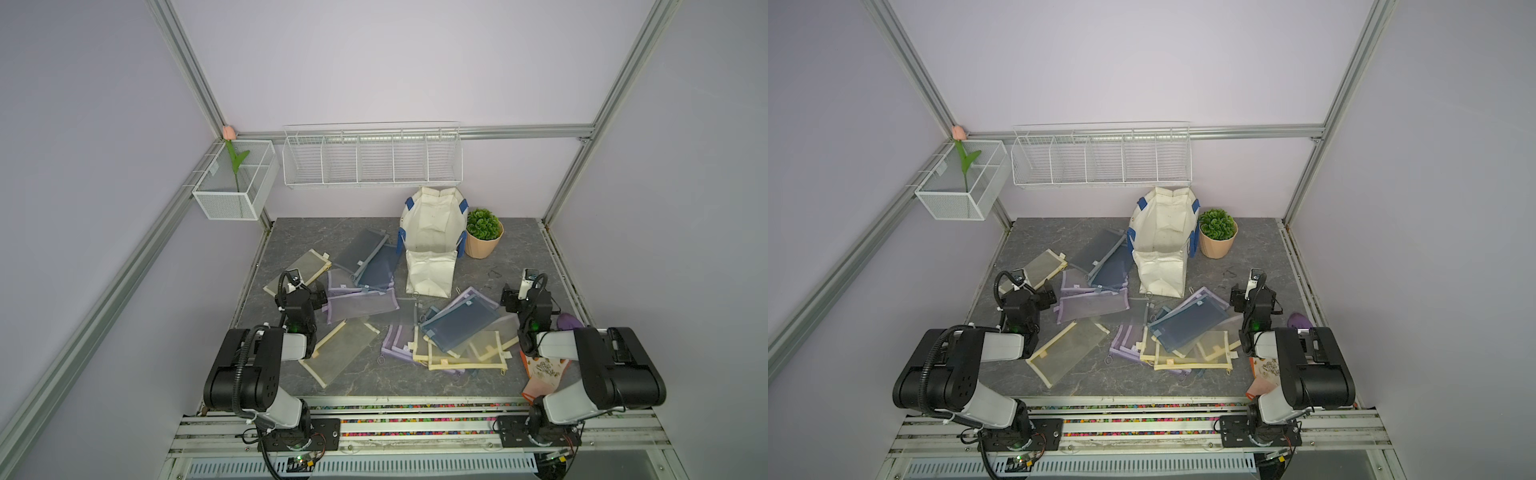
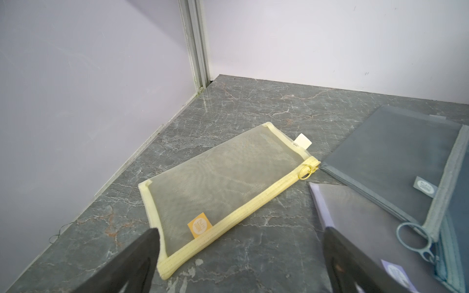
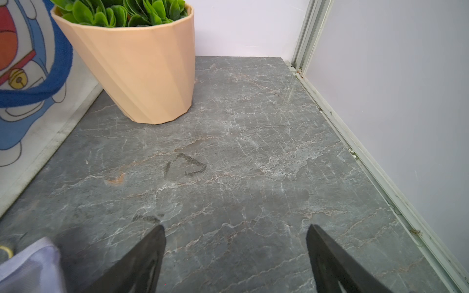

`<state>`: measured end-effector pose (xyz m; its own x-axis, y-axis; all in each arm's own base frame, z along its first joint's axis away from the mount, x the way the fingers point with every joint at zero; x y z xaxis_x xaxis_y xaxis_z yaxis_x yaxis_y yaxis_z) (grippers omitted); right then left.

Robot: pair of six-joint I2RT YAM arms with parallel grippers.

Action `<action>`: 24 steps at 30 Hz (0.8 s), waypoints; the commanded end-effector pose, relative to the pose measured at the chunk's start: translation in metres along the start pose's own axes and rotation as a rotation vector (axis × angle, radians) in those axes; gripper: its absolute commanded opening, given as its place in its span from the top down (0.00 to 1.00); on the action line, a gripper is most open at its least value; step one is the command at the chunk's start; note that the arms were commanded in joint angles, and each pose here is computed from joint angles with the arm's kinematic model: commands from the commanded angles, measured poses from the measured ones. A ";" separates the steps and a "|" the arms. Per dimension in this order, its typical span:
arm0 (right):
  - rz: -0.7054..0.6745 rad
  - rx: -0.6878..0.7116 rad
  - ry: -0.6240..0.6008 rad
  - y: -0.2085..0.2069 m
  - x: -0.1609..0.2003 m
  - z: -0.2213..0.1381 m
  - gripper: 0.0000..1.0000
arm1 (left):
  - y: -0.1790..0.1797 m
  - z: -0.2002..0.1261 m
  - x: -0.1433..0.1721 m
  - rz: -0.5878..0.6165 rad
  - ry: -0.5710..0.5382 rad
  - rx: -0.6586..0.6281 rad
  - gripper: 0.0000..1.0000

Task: Put the pencil pouch into the canvas bag
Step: Pick up the pencil pouch.

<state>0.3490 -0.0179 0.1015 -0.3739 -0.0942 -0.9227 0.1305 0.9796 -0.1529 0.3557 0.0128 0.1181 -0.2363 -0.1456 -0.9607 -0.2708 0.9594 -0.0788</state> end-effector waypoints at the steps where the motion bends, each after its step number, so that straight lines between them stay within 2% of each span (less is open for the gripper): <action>1: -0.015 0.007 -0.033 0.001 -0.008 0.002 0.11 | -0.003 0.003 -0.010 0.003 -0.040 -0.003 0.01; 19: -0.014 0.007 -0.032 0.001 -0.008 0.002 0.12 | -0.001 0.005 -0.010 -0.011 -0.026 0.017 0.02; 22: -0.019 0.028 -0.055 -0.001 -0.013 -0.002 0.12 | 0.004 -0.003 -0.021 -0.028 -0.052 -0.016 0.01; 24: -0.070 0.012 -0.021 0.004 -0.024 -0.009 0.12 | 0.004 -0.010 -0.038 -0.018 0.002 -0.028 0.02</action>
<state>0.3480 -0.0156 0.1042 -0.3753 -0.1077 -0.9206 0.1264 0.9780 -0.1660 0.3523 0.0160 0.1250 -0.2481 -0.1515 -0.9568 -0.2787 0.9571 -0.0793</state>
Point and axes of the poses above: each gripper's point midway between its finger pads, its own z axis out along the fingers, its own y axis along the line the jaws close on, x = y × z, the point moved 4 cm from there along -z, back along the fingers, and after that the axes turned 6 degrees about -z, right-handed, at the moved point
